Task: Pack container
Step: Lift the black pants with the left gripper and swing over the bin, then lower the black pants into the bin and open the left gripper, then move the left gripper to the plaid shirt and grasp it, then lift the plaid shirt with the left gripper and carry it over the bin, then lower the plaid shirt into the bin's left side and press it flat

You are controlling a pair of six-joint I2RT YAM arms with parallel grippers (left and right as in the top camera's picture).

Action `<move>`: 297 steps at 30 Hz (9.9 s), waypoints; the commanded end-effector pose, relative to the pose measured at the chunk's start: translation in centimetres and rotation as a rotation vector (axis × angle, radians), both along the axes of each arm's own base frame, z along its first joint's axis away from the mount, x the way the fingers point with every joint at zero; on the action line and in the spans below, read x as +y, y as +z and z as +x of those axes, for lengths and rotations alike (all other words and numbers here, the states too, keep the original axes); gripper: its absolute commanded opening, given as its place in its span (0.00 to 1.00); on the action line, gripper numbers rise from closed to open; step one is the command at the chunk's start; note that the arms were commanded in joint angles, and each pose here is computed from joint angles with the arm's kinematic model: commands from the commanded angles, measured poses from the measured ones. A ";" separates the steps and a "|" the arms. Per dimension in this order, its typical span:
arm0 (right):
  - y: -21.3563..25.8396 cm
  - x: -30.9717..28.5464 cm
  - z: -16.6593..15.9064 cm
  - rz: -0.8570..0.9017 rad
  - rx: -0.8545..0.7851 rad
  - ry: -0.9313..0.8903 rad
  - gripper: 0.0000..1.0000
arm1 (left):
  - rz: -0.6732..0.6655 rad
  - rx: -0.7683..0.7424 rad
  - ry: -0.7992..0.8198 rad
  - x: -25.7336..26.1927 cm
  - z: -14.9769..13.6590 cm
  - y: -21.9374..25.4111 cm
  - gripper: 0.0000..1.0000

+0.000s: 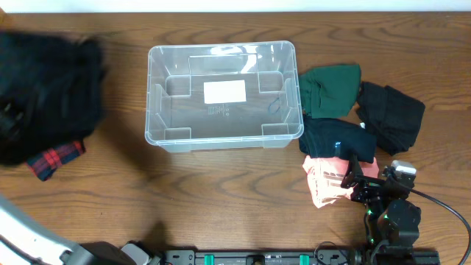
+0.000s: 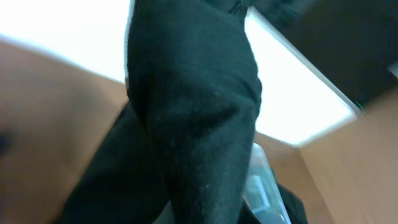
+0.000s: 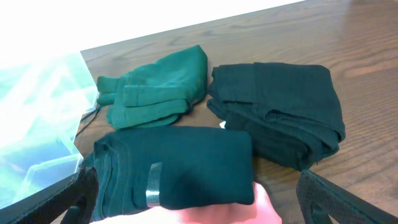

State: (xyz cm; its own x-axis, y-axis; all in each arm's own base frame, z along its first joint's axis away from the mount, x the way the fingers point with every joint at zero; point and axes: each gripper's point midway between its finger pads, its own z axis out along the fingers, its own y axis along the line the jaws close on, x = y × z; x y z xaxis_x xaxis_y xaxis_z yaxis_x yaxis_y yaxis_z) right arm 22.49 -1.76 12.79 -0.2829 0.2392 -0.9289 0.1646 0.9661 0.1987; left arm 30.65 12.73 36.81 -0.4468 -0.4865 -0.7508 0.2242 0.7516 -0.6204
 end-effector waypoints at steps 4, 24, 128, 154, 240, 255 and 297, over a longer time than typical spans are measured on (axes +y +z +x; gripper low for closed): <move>0.0 -0.2 0.0 0.009 -0.003 -0.016 0.99 | -0.048 -0.071 -0.289 -11.6 4.3 5.2 0.06; 0.0 -0.2 0.0 0.009 -0.003 -0.016 0.99 | -0.417 0.495 -0.068 -28.6 17.7 -7.0 0.06; 0.0 -0.2 0.0 0.009 -0.003 -0.016 0.99 | -0.144 0.638 0.970 18.5 -5.9 -23.4 0.77; 0.0 -0.2 0.0 0.009 -0.003 -0.016 0.99 | -0.118 0.579 0.817 23.5 -5.2 -33.4 0.83; 0.0 -0.2 0.0 0.009 -0.003 -0.016 0.99 | -0.142 -0.211 -0.548 -38.2 12.7 -7.7 0.06; 0.0 -0.2 0.0 0.009 -0.003 -0.016 0.99 | -0.126 0.469 -0.385 -29.6 10.2 -19.6 0.06; 0.0 -0.2 0.0 0.009 -0.003 -0.016 0.99 | 0.232 0.354 0.271 -16.0 6.5 -12.1 0.31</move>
State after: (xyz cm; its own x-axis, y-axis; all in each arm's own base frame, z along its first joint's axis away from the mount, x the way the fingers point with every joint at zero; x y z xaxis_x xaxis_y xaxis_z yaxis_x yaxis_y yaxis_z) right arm 22.49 -1.76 12.78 -0.2832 0.2392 -0.9287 0.1647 0.9661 0.1986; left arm 36.60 -1.82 24.94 -0.5389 -0.5000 -0.6779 -0.2483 0.8633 -0.4393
